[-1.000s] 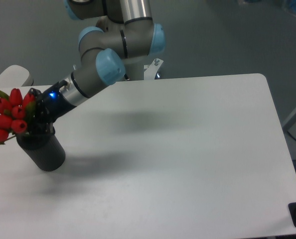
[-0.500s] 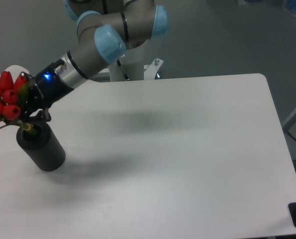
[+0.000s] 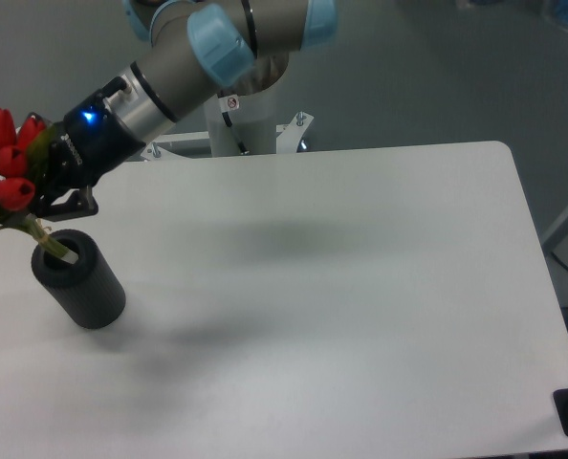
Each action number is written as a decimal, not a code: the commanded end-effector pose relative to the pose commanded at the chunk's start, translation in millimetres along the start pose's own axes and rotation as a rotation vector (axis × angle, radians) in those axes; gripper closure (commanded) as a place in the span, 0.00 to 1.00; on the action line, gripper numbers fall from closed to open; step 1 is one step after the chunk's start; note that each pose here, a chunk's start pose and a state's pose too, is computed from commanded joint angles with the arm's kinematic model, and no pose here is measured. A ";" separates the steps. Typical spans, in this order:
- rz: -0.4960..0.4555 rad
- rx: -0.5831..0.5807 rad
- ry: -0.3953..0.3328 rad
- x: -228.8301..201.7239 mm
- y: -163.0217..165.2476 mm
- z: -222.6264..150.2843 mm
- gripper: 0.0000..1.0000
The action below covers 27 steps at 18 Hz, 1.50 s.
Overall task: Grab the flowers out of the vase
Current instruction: 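Lift the gripped tulips up out of the black vase, then carry the held tulips away from the vase over the table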
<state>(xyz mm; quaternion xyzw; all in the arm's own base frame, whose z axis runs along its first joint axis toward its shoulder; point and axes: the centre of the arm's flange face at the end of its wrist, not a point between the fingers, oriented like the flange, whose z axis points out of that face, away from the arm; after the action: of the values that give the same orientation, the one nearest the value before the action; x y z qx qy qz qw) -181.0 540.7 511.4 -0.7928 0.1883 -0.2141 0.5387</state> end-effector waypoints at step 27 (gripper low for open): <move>0.028 0.019 -0.323 -194.7 90.2 -174.4 0.66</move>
<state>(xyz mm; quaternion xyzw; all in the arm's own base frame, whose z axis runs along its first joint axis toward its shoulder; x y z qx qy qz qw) -444.8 477.3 457.7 -0.8090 0.1083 -0.0783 0.5724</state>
